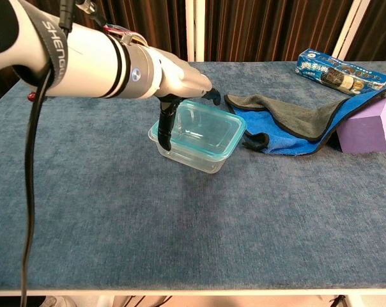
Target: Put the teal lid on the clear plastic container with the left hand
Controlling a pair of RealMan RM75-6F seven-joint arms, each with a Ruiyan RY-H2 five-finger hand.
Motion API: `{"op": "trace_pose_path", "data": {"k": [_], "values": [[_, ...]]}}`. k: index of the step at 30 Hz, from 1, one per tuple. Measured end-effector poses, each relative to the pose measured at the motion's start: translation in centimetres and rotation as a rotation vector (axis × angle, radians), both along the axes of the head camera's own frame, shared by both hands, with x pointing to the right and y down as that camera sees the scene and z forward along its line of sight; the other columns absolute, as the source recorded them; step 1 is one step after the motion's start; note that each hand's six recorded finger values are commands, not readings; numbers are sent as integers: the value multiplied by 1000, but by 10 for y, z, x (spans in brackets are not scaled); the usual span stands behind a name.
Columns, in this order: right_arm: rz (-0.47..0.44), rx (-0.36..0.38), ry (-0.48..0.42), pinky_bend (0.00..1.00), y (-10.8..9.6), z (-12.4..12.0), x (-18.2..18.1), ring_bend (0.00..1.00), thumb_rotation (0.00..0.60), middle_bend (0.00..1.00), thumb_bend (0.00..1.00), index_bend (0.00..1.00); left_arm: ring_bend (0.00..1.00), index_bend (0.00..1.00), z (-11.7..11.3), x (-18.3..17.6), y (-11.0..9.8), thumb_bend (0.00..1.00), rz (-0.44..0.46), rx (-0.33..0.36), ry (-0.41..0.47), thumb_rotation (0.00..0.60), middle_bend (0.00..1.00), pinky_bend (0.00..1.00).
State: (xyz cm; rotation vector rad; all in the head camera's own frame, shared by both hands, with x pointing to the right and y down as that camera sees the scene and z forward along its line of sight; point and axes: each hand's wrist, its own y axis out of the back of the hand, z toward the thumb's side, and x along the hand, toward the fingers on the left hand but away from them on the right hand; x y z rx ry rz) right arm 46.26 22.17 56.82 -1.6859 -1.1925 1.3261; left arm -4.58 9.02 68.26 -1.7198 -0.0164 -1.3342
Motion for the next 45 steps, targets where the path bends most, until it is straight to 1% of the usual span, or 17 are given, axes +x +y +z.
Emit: {"op": "trace_pose_path", "data": {"k": [6,8,10,13,17,20,35,45], "values": [[1,3,-2,0,0,-1,1,0,600,19,61,0,0,70,-13,-6,0,89,-16,13,48,600,17,0],[0,4,-4,0,0,-1,1,0,600,19,61,0,0,111,-19,-9,1,87,-13,20,76,600,34,0],[-1,1,-4,0,0,0,0,0,600,19,61,0,0,150,-24,-13,3,86,0,31,98,600,56,0],[-7,-1,-8,0,-1,2,-2,0,600,20,61,0,0,157,-28,-18,10,86,35,41,126,600,63,0],[-8,2,-6,0,-1,1,-3,0,600,19,61,0,0,157,-23,-25,27,82,70,18,129,600,63,0],[-3,3,-1,0,0,-1,-2,0,600,19,61,0,0,157,-19,-23,32,81,85,13,126,600,62,0],[-7,-5,1,0,-1,1,-5,0,600,19,61,0,0,157,1,-26,38,81,82,-6,82,600,63,0],[-4,-2,3,0,-1,-1,-4,0,600,19,61,0,0,156,1,-24,38,81,77,-10,84,600,62,0]]}}
